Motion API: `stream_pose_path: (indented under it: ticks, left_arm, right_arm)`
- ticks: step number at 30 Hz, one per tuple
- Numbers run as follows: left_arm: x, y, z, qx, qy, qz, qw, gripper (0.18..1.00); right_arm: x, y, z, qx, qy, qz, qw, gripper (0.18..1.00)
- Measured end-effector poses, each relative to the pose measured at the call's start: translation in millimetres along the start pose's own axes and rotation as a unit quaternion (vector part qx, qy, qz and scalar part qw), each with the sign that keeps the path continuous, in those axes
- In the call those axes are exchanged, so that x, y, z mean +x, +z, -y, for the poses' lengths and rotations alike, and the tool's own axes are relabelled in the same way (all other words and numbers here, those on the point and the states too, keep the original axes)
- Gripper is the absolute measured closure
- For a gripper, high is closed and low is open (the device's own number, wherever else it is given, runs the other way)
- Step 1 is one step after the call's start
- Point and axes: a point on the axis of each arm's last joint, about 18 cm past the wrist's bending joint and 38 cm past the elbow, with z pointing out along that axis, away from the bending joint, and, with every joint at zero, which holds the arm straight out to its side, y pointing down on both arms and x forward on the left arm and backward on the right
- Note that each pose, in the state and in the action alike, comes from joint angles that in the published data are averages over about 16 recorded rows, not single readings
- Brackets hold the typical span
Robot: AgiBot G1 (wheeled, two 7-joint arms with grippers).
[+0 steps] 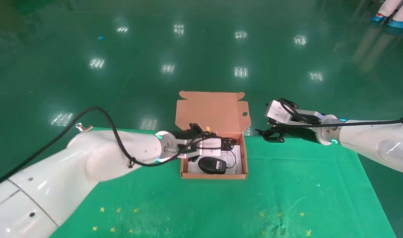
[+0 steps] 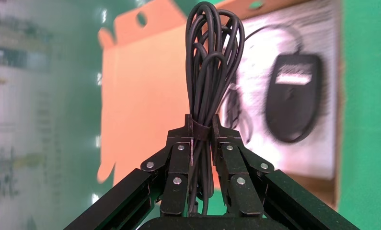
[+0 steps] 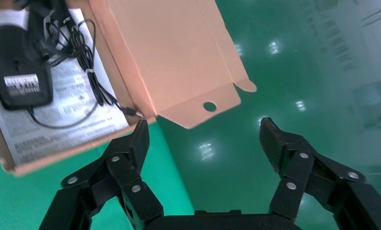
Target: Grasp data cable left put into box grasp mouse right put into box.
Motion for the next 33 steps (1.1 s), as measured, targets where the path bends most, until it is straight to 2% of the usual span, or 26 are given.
stream_pose_path:
  ticks: [8,14,22,28,33]
  left_arm:
    - [17.3,9.8,7.3,0.016,-0.01,-0.009,0.9998,0.937]
    - [19.7,11.2,7.8,0.019,-0.019,-0.011,0.9996,0.928]
    - [15.7,5.7,4.1,0.021,-0.028,-0.008,0.9993,0.882]
    - [-4.3,-7.9,-3.6,0.025,-0.048,0.009,0.9985,0.807]
    - [-25.1,-21.1,-11.7,0.028,-0.074,0.028,0.9965,0.712]
  right_arm:
    - [3.0,-6.3,-5.3,-0.001,-0.005,0.0,1.0,0.279]
    - [3.3,-6.9,-5.7,-0.001,-0.004,0.0,1.0,0.216]
    - [4.9,-7.3,-4.9,0.001,-0.003,-0.003,1.0,0.184]
    - [13.1,-11.3,-3.4,0.006,-0.005,-0.014,1.0,0.178]
    - [20.5,-15.7,-2.8,0.007,-0.009,-0.022,1.0,0.178]
